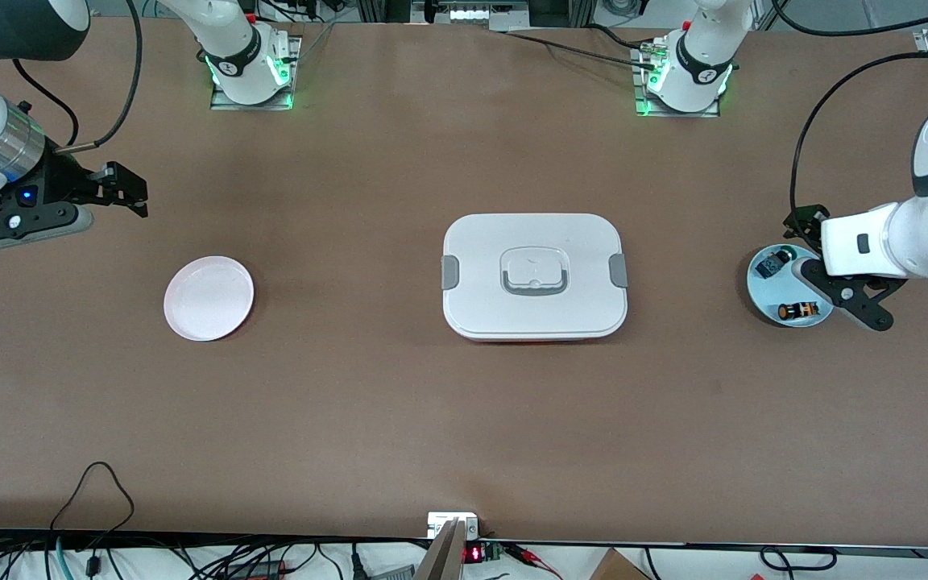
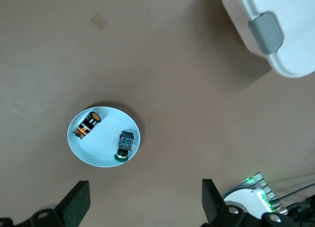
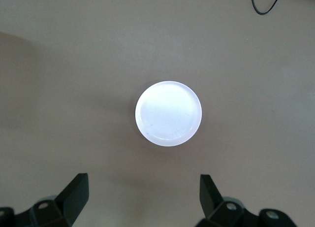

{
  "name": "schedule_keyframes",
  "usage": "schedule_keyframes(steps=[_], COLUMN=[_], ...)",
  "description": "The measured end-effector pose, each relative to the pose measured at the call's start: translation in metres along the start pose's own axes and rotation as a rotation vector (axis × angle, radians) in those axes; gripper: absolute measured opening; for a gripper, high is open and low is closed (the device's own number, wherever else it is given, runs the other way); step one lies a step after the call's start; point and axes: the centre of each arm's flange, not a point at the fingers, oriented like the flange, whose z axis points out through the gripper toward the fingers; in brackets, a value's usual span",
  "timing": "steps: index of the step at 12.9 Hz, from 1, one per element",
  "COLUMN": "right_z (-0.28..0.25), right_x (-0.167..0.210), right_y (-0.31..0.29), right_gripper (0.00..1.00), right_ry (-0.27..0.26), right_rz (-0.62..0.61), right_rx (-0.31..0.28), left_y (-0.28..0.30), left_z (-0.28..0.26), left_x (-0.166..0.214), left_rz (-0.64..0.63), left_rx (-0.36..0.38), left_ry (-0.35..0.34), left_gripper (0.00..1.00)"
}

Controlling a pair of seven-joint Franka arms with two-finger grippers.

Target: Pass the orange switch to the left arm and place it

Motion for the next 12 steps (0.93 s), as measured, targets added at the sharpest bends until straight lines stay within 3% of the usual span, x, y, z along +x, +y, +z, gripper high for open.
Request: schedule_keyframes(steps=[4,8,12], right_z=[-0.002,-0.002,-0.003], right_x=[0.0,0.0,0.0], right_y=[0.0,0.0,0.0], right_gripper=[1.0,1.0,1.0], right_ry=[0.005,0.005,0.006], right_rz=[0.0,0.0,0.002], right_rx=[-0.001,-0.001,-0.001], left_y=[0.045,0.035,0.039], left_z=[-0.03,-0.043,-0.039], left_x=[0.004,-0.015,-0.038], left_rz=[-0.135,-0.422,-0.536], left_rx=[0.068,0.012,-0.015], left_ry=[0.018,0.202,0.281], left_gripper=[1.0,1.0,1.0])
